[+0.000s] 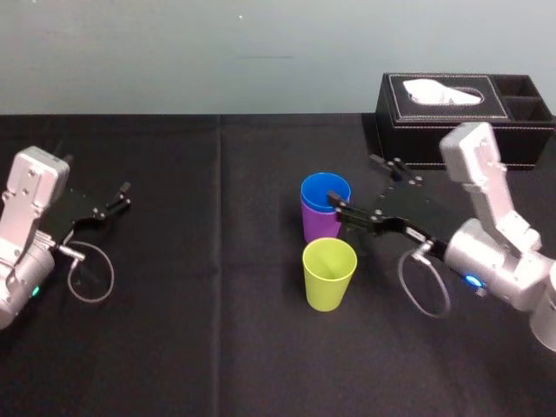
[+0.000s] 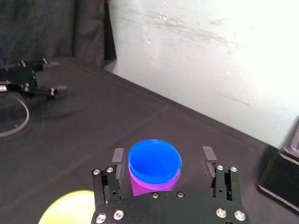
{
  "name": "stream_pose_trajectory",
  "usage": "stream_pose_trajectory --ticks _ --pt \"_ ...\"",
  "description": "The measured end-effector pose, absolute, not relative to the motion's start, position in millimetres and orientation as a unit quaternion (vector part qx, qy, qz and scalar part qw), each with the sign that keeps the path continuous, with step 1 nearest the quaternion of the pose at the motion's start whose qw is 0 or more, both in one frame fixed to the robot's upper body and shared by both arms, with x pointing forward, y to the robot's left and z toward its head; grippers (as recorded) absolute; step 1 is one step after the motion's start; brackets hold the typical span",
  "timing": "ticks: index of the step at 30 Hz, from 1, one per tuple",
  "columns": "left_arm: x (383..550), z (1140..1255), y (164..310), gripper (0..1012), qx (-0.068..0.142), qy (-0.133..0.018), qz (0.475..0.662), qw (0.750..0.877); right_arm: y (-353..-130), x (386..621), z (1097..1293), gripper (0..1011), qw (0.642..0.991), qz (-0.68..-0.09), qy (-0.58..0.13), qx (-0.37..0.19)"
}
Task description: Stack the three plastic cups sequentially using one hand.
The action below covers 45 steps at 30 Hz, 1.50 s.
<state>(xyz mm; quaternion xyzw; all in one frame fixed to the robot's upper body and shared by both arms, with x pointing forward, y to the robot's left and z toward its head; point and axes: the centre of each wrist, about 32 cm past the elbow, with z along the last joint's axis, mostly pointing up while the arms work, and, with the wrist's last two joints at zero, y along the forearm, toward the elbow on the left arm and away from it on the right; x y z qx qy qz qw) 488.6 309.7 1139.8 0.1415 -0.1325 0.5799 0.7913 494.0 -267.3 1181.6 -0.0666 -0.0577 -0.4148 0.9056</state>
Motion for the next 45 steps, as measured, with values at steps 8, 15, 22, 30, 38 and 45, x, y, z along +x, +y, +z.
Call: stream_pose_trajectory --ticks 8,15,22,30,38,45 --pt "488.6 1139.7 309.7 1011 0.142 -0.132 0.58 0.791 -309 456 1168.5 1000 0.892 -0.441 -0.044 -0.088" --pt "488.6 1139.8 309.7 1011 0.141 -0.132 0.58 0.791 -331 427 1150.5 1000 0.885 -0.45 -0.029 -0.115" --pt "488.6 1139.8 309.7 1011 0.142 -0.132 0.58 0.791 -329 408 1135.4 1000 0.897 -0.422 -0.021 -0.128" --pt "488.6 1139.8 309.7 1011 0.141 -0.132 0.58 0.791 -318 400 1126.4 1000 0.913 -0.392 -0.022 -0.11" --pt "488.6 1139.8 309.7 1011 0.141 -0.132 0.58 0.791 -302 405 1123.4 1000 0.926 -0.365 -0.021 -0.092" --pt "488.6 1139.8 309.7 1011 0.141 -0.132 0.58 0.791 -292 415 1121.7 1000 0.934 -0.352 -0.008 -0.067"
